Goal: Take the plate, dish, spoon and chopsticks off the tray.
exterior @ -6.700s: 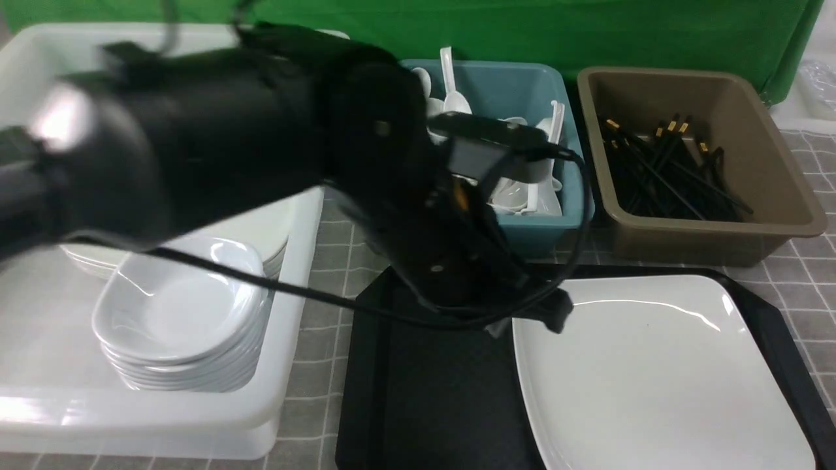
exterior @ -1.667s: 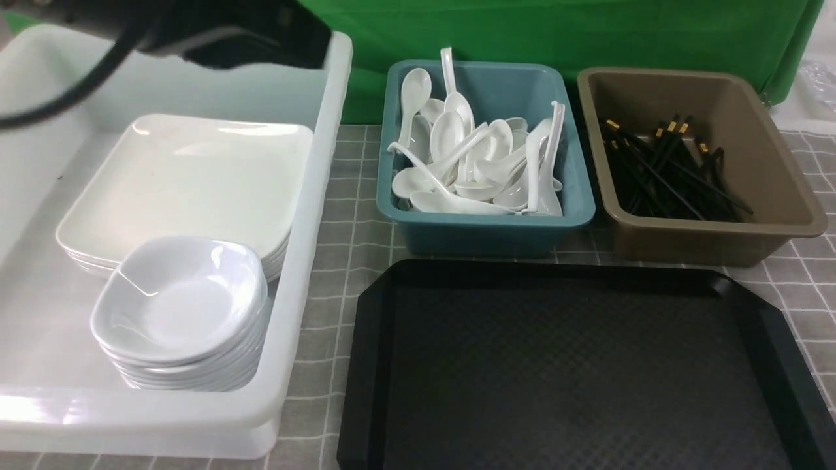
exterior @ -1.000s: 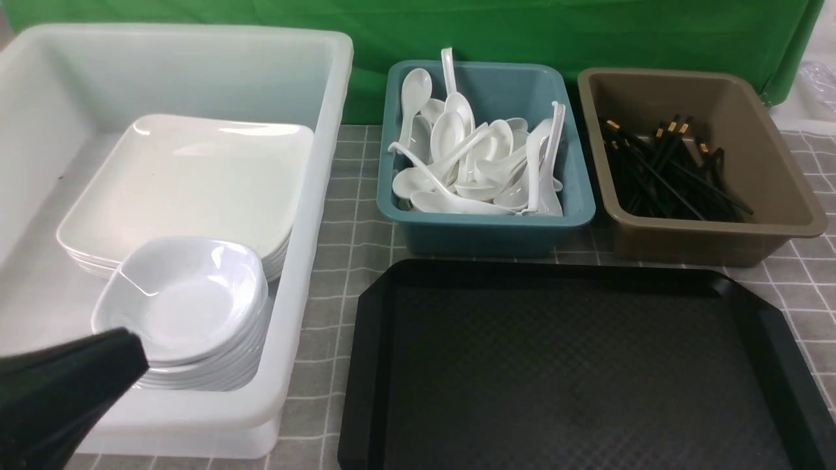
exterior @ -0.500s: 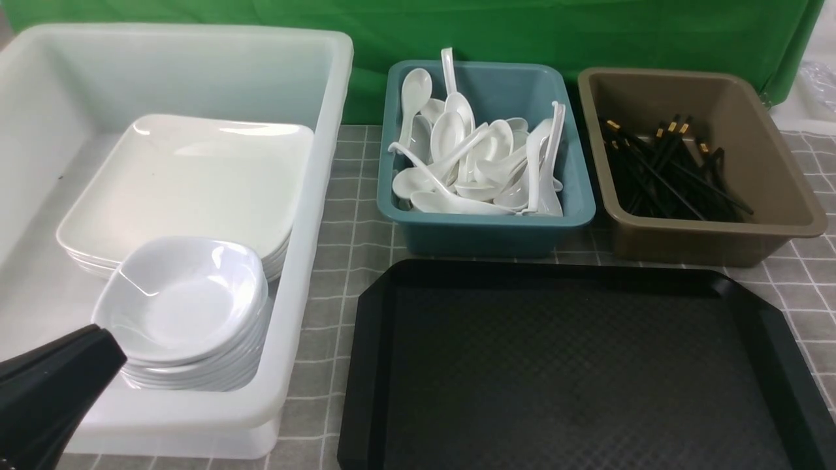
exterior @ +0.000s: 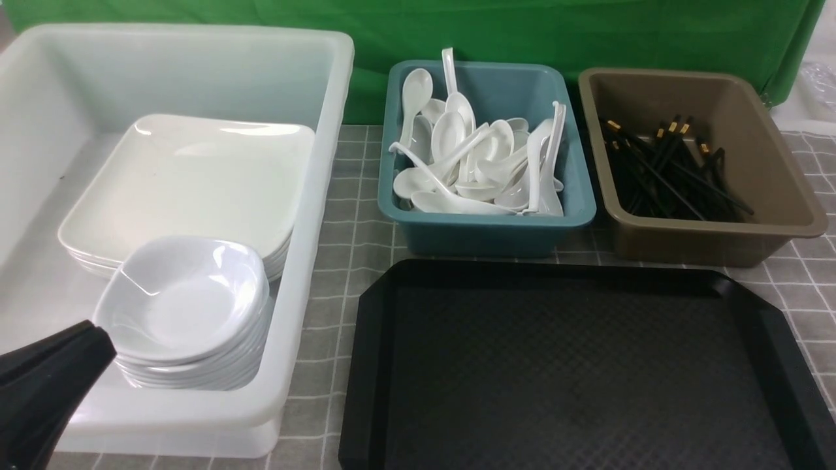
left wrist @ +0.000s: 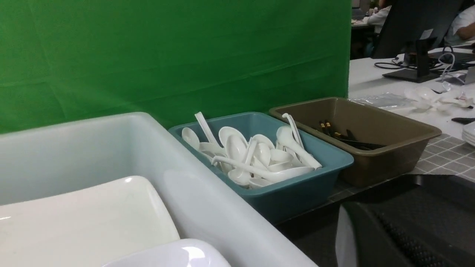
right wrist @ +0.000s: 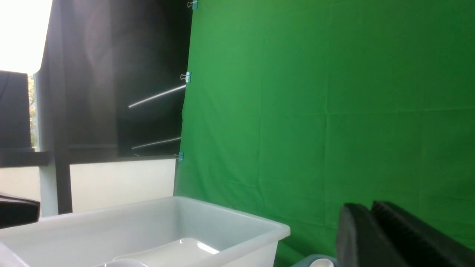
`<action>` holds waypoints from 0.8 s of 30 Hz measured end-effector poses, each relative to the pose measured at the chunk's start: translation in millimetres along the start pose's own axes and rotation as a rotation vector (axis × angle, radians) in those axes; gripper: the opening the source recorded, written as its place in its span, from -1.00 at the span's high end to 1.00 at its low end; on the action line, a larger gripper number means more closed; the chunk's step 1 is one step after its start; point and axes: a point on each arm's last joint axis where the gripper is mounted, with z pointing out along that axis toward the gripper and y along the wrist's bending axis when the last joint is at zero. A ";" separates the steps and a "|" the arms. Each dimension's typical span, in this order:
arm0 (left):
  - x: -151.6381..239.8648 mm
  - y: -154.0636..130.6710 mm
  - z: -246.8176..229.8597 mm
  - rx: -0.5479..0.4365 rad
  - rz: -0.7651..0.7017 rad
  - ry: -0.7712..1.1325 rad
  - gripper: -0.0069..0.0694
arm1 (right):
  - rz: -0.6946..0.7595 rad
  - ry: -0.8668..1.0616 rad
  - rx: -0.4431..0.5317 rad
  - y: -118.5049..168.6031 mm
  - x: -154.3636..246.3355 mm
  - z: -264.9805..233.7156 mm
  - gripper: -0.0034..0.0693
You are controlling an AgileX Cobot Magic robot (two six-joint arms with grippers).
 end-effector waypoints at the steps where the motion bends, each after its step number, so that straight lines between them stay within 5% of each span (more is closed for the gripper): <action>1: 0.0 0.5 -0.1 -0.009 -0.010 0.000 0.81 | 0.000 0.000 0.000 0.0 0.0 0.0 0.66; 12: 46.6 25.4 -12.3 -0.443 -0.159 -0.003 0.81 | 0.000 0.000 0.000 0.0 0.0 0.0 0.63; 24: 79.8 21.9 -20.7 -0.486 -0.152 0.127 0.81 | 0.000 0.000 0.000 0.0 0.0 0.0 0.55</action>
